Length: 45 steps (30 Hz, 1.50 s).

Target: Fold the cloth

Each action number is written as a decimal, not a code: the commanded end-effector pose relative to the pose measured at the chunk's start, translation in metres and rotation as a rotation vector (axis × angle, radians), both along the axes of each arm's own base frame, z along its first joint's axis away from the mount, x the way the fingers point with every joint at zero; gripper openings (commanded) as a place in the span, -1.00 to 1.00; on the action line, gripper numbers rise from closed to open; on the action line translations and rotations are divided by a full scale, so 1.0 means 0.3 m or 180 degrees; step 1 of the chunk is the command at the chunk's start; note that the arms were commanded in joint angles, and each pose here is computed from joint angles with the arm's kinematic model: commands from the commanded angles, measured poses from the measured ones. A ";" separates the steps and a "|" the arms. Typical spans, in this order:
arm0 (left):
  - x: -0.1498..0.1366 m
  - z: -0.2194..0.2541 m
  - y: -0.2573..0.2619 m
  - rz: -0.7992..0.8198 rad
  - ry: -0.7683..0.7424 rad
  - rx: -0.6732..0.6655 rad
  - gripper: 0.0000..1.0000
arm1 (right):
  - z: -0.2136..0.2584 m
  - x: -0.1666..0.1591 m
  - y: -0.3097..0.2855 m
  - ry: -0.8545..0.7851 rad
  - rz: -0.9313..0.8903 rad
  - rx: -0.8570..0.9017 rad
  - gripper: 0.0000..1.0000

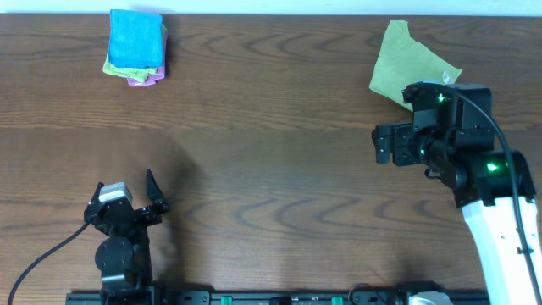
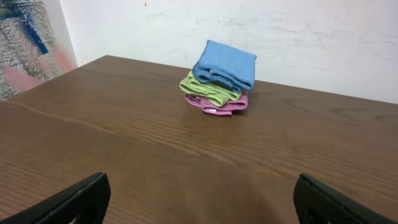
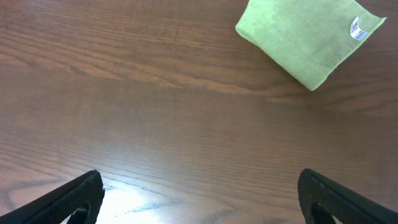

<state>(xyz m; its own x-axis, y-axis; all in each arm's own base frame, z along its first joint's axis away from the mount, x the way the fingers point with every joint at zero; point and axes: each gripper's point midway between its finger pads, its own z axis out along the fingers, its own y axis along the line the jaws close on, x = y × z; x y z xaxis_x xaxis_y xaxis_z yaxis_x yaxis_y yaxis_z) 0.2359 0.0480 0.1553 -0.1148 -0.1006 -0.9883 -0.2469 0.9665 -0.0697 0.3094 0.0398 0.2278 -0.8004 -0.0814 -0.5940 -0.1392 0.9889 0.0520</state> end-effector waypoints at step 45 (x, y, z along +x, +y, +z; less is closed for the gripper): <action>-0.002 -0.061 0.019 0.0089 0.0140 0.0045 0.91 | -0.064 -0.293 -0.065 -0.2319 0.0149 -0.0412 0.98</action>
